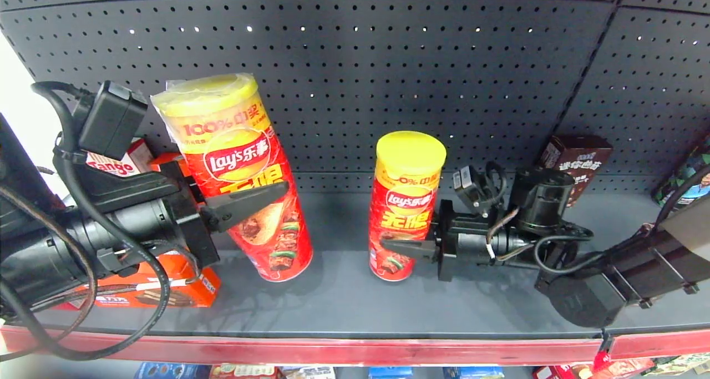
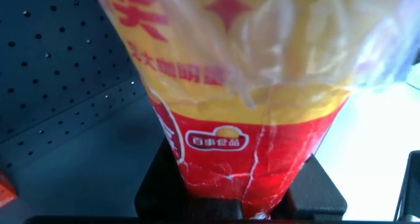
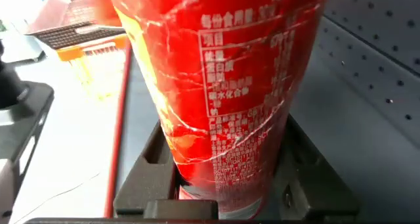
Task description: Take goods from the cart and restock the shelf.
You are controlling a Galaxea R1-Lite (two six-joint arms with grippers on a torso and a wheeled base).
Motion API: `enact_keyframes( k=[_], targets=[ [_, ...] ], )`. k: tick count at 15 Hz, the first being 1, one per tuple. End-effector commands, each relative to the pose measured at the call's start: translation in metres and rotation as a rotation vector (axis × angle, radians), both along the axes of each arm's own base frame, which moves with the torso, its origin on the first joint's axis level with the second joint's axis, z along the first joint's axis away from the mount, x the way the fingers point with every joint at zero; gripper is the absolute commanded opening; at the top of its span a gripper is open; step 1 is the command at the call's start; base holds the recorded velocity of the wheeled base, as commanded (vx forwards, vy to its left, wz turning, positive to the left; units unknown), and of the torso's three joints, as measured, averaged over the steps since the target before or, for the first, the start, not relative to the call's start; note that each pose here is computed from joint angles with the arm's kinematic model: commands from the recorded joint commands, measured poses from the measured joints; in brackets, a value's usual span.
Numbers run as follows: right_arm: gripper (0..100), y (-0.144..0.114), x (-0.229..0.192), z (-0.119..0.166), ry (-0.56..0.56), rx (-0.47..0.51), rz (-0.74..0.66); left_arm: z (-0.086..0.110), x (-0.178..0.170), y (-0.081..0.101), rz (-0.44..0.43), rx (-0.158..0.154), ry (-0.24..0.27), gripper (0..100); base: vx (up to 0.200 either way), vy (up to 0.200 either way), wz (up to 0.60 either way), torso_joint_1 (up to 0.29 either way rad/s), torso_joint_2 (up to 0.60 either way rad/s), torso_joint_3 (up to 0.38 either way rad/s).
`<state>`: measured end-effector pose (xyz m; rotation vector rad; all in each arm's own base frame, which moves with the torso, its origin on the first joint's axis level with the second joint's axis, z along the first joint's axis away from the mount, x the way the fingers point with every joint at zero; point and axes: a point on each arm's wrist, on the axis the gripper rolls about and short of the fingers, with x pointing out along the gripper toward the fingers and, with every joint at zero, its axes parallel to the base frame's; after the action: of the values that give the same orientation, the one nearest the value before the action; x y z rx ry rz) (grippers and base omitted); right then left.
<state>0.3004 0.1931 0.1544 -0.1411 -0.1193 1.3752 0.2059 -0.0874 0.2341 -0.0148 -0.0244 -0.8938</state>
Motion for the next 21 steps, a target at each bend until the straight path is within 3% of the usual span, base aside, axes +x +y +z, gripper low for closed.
enact_keyframes(
  k=[1, 8, 18, 19, 21],
  targets=[
    [0, -0.006, -0.019, -0.006, 0.005, -0.001, 0.006, 0.001, 0.0, 0.0, 0.002, -0.001, -0.001, 0, 0.0, 0.0, 0.0, 0.0, 0.0, 0.0],
    [0, 0.004, -0.037, -0.037, 0.068, -0.042, 0.055, 0.001, 0.0, 0.002, 0.008, -0.002, -0.001, 0, 0.0, 0.0, 0.0, 0.0, 0.0, 0.0],
    [0, -0.007, -0.021, -0.045, 0.073, -0.048, 0.02, 0.0, 0.001, 0.004, 0.021, -0.002, 0.0, 0, 0.0, 0.0, 0.0, 0.0, 0.0, 0.0],
    [100, -0.008, -0.022, -0.046, 0.07, -0.047, 0.02, 0.0, 0.001, 0.004, 0.019, -0.002, 0.0, 0, 0.0, 0.0, 0.0, 0.0, 0.0, 0.0],
    [100, -0.008, -0.023, -0.044, 0.058, -0.039, 0.02, 0.0, 0.001, 0.004, 0.021, -0.002, 0.0, 0, 0.0, 0.0, 0.0, 0.0, 0.0, 0.0]
  ],
)
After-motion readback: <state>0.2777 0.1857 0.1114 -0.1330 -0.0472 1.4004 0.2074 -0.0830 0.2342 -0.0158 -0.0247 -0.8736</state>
